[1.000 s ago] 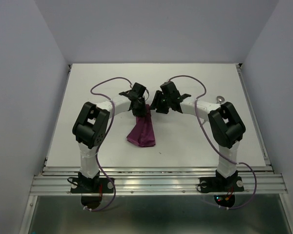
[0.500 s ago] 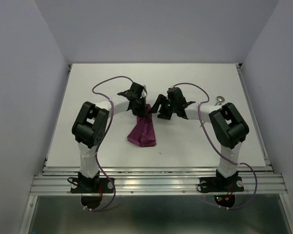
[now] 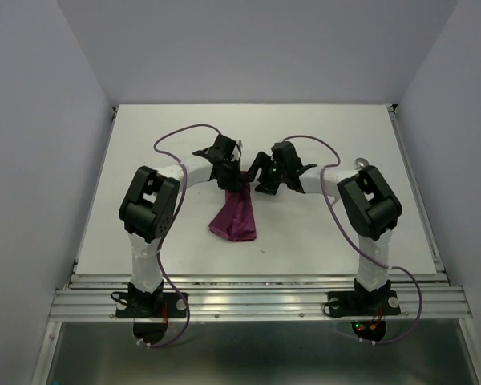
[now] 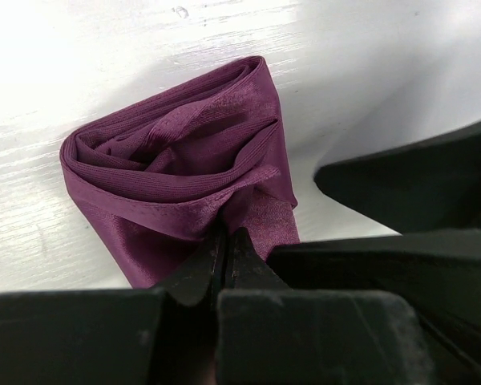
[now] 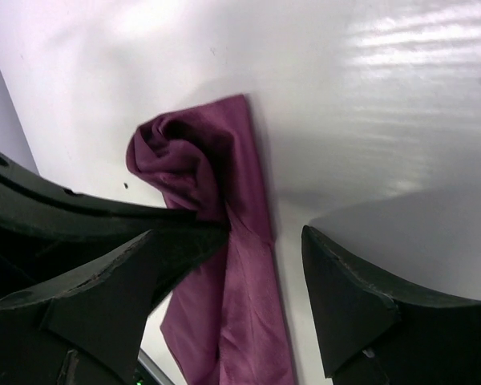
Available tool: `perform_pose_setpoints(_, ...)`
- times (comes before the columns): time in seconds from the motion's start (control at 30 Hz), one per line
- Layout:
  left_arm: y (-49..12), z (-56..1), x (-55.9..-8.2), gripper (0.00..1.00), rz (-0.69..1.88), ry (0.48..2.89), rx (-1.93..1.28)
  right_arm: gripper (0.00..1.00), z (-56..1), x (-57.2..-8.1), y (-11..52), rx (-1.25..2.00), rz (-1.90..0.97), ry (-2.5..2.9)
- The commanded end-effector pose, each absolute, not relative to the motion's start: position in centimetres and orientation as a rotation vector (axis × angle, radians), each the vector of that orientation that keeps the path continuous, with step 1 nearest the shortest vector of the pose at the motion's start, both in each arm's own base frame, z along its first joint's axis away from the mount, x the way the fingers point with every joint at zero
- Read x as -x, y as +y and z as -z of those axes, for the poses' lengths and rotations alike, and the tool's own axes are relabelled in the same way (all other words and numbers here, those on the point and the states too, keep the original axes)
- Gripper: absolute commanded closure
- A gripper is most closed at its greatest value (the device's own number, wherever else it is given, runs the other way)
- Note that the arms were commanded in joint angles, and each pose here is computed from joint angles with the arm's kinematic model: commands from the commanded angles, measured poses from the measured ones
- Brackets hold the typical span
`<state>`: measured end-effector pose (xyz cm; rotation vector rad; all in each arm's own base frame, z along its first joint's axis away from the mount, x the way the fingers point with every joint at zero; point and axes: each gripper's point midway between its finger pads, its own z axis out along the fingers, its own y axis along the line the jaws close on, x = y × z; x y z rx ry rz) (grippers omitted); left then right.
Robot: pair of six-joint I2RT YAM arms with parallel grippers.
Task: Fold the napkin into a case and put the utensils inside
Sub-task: Fold the 2/3-rectangle-folded napkin at the center of the board.
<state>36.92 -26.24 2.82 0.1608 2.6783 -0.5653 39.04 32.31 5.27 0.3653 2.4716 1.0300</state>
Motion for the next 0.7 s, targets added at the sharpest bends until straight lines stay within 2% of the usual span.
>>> perform_pose_setpoints(0.0,-26.0,-2.0,-36.6,1.0,0.554,2.719,-0.181,0.24,-5.6,-41.3,33.1,-0.359,-1.022,2.445)
perform_pose_setpoints(0.17,-26.0,-2.2,-36.7,1.0,0.553,2.715,-0.179,0.25,-5.0,-42.0,33.4,-0.351,-1.012,2.448)
perform_pose_setpoints(0.57,-26.0,-2.5,-36.8,1.0,0.557,2.708,-0.188,0.4,-2.1,-42.4,33.2,-0.351,-0.936,2.515)
perform_pose_setpoints(0.67,-25.9,-2.6,-36.7,1.0,0.556,2.707,-0.193,0.54,-1.6,-42.5,33.1,-0.352,-0.92,2.519)
